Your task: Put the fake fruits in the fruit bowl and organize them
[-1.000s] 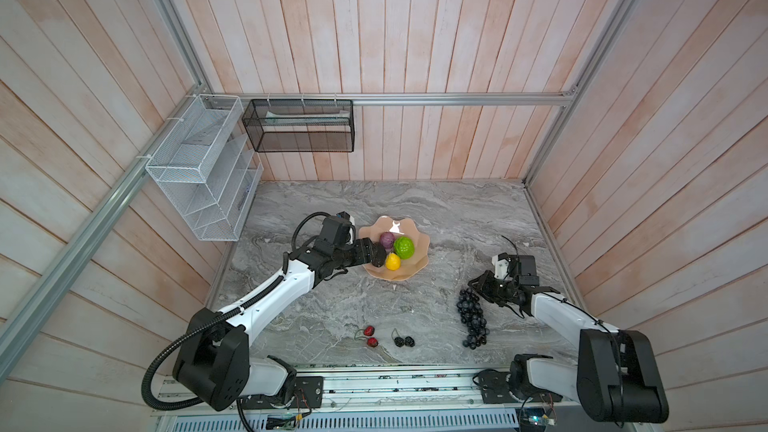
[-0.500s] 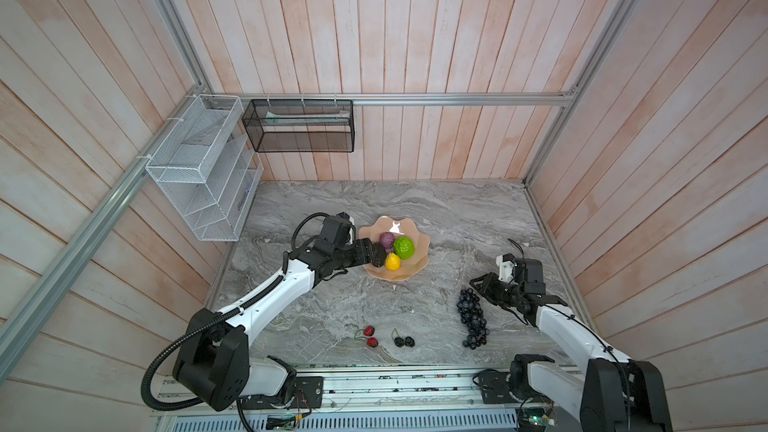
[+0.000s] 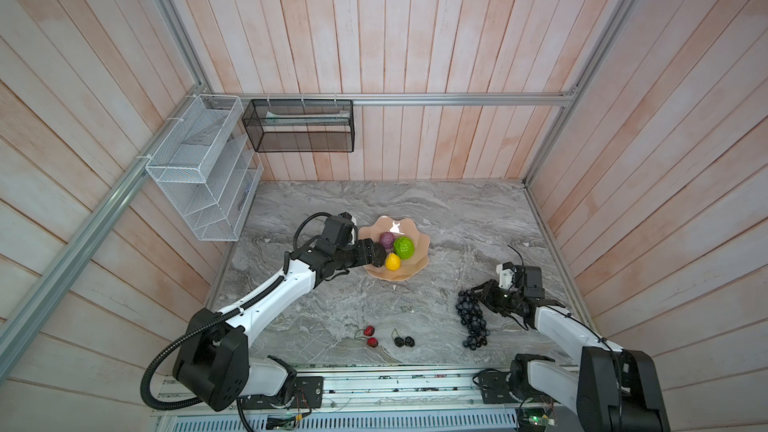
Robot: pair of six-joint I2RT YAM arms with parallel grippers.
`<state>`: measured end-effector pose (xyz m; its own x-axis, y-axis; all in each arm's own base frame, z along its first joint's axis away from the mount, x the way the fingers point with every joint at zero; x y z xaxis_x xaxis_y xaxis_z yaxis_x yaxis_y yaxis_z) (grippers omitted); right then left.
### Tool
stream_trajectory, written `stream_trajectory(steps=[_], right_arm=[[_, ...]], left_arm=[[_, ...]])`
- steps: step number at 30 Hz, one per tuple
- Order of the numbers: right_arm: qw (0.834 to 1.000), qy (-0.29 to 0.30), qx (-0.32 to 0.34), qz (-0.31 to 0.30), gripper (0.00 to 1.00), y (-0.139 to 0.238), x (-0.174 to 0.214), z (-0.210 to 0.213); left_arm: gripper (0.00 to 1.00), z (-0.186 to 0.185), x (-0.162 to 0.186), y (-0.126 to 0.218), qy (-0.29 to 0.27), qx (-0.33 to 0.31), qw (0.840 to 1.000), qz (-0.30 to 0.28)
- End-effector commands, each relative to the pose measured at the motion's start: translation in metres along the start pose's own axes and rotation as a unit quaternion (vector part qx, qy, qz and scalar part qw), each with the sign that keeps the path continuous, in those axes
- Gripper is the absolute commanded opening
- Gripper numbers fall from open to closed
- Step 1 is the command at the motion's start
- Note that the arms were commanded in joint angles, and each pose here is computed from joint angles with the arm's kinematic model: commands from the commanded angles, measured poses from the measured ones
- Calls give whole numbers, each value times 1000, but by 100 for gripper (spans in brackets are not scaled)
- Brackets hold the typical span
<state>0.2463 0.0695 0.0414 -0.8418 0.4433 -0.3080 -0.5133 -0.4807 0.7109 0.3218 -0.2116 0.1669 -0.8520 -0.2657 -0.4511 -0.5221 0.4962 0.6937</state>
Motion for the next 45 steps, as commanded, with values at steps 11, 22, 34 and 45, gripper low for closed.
stream_trajectory(steps=[11,22,34,45], right_arm=[[999,20,-42,-21,0,9,-14,23],[996,53,-49,-52,0,26,-24,36],[989,95,-54,-100,0,66,-42,68],[977,142,-86,-135,0,113,-76,128]], left_arm=[[77,-9,-4,2,-2,4,1000,-3],[77,-9,-5,6,-10,-9,1000,-3],[77,-6,0,5,2,-14,1000,2],[77,-5,1,7,0,-19,1000,3]])
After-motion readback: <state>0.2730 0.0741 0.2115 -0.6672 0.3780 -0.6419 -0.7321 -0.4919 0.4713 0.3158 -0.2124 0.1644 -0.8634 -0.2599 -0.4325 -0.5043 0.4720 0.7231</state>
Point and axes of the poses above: each gripper's point midway between its finger pads, its own y axis back along the fingers, its own z axis along the line the jaws close on, x = y × z, the point moved 1 cm from there along y, back along the fingers, and after that the axes turned 6 degrees about y, right-handed, at the moved point
